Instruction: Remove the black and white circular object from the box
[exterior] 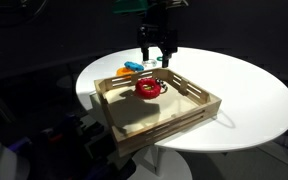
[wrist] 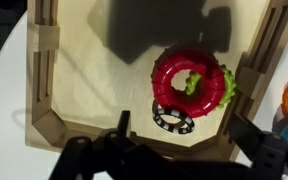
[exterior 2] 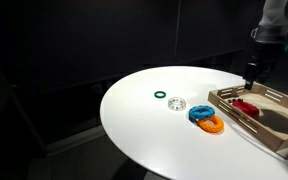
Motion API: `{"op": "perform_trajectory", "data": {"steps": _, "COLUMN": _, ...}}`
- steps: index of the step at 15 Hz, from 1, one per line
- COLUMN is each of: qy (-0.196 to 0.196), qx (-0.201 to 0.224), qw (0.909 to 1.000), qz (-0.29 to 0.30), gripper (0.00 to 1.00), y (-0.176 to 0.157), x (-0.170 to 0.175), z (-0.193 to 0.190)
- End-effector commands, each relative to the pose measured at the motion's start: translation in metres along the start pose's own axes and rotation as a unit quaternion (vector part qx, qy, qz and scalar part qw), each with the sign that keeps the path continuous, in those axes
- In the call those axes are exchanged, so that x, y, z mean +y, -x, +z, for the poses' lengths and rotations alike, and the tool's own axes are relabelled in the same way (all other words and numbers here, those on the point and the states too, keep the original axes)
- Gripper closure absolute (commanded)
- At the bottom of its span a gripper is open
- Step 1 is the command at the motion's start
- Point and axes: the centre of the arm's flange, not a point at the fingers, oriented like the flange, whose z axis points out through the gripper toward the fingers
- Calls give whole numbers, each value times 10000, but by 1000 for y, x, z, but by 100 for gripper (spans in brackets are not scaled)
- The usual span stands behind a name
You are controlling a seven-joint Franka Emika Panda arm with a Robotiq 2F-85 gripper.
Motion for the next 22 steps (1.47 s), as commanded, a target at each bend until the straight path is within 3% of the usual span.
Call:
{"op": "perform_trajectory", "data": {"steps": 1, "qy": 52, "qx": 124, "qw": 9997, "qz": -216, "gripper": 0, "y": -22, "x": -3, "z": 18}}
{"op": "perform_trajectory", "data": {"steps": 11, "qy": 58, "qx": 127, "qw": 9991, "qz": -406, "gripper": 0, "y": -46, "x": -12, "z": 53}}
{"op": "perform_trajectory", "data": {"steps": 14, "qy": 76, "qx": 76, "qw": 9990, "qz": -428, "gripper": 10, "y": -50, "x": -14, "z": 60}}
{"op": "perform_trajectory", "data": {"steps": 22, "qy": 98, "qx": -7, "qw": 9988, "qz": -488, "gripper": 21, "y": -56, "x": -19, "z": 70}}
